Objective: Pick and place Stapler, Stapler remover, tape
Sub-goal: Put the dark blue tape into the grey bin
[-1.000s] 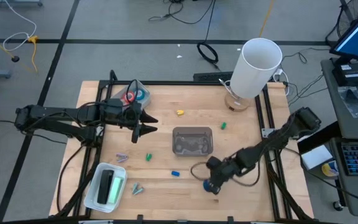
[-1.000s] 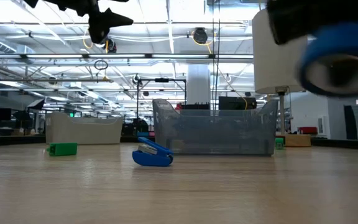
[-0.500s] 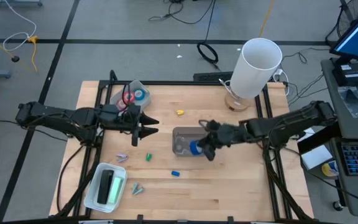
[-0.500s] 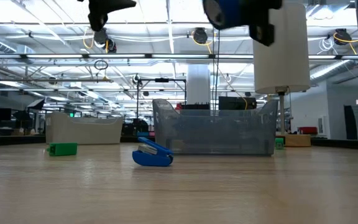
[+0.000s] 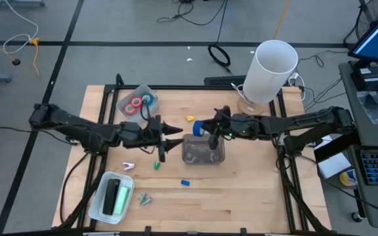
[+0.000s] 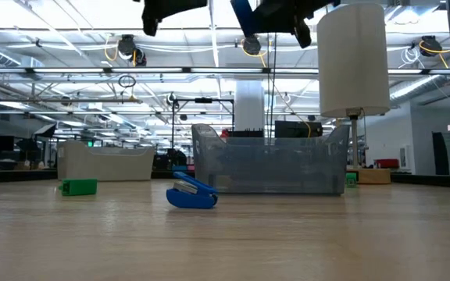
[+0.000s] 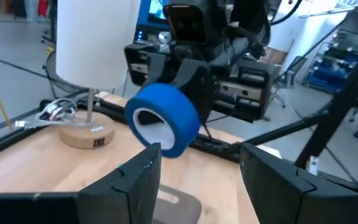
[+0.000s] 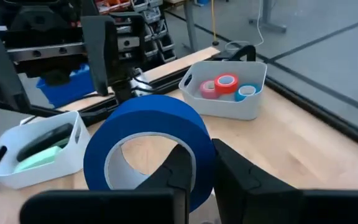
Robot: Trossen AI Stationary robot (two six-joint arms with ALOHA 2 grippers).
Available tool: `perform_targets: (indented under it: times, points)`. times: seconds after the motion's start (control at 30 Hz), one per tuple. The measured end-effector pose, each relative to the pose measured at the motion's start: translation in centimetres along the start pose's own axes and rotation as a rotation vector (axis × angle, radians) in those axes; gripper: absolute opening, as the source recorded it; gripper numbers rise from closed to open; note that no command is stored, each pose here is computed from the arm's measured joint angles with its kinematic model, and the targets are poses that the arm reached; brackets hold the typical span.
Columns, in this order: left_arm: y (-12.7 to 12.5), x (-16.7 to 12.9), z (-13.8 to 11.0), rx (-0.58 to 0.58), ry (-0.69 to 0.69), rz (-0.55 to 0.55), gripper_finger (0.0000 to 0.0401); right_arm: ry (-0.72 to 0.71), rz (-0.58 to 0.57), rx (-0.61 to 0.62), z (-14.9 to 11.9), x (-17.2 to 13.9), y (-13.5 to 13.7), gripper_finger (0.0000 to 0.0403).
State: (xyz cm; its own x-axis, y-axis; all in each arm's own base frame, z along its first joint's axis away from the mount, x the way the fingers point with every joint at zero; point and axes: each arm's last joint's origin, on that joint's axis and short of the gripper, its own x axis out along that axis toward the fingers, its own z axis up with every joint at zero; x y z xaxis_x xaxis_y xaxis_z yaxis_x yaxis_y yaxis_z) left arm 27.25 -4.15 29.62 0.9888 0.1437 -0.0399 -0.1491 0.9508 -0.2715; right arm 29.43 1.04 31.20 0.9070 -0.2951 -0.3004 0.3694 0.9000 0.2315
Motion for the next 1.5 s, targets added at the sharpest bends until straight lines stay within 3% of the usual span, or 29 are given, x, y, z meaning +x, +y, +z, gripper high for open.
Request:
perform_targets:
  times: [0.57, 0.8, 0.93, 1.07, 1.13, 1.2, 1.5]
  points:
    - [-0.3, 5.1, 0.3, 0.025, 0.013, 0.087, 0.0216, -0.055, 0.057, -0.109, 0.8, 0.2, -0.1, 0.003]
    - [-0.3, 5.9, 0.6, -0.027, 0.021, 0.035, 0.0212, -0.053, 0.056, -0.114, 0.8, 0.2, -0.1, 0.003]
    - [0.0, 6.0, 0.6, -0.097, 0.05, 0.001, 0.0171, -0.045, 0.06, -0.116, 0.4, 0.9, 0.0, 0.003]
    - [0.0, 6.0, 0.5, -0.136, 0.082, -0.058, 0.0082, -0.039, 0.111, -0.096, 0.2, 1.3, 0.3, 0.0033]
    - [-0.1, 6.0, 0.3, -0.12, 0.125, -0.097, 0.005, -0.026, 0.123, -0.109, 0.1, 1.4, 0.3, 0.0051]
    - [0.0, 5.8, -0.1, -0.111, 0.181, -0.101, 0.0042, -0.012, 0.12, -0.143, -0.1, 1.5, 0.3, 0.0077]
    - [0.8, 5.1, -2.7, -0.101, 0.463, -0.051, 0.0041, 0.101, 0.127, -0.236, -0.6, 0.5, -0.3, 0.017]
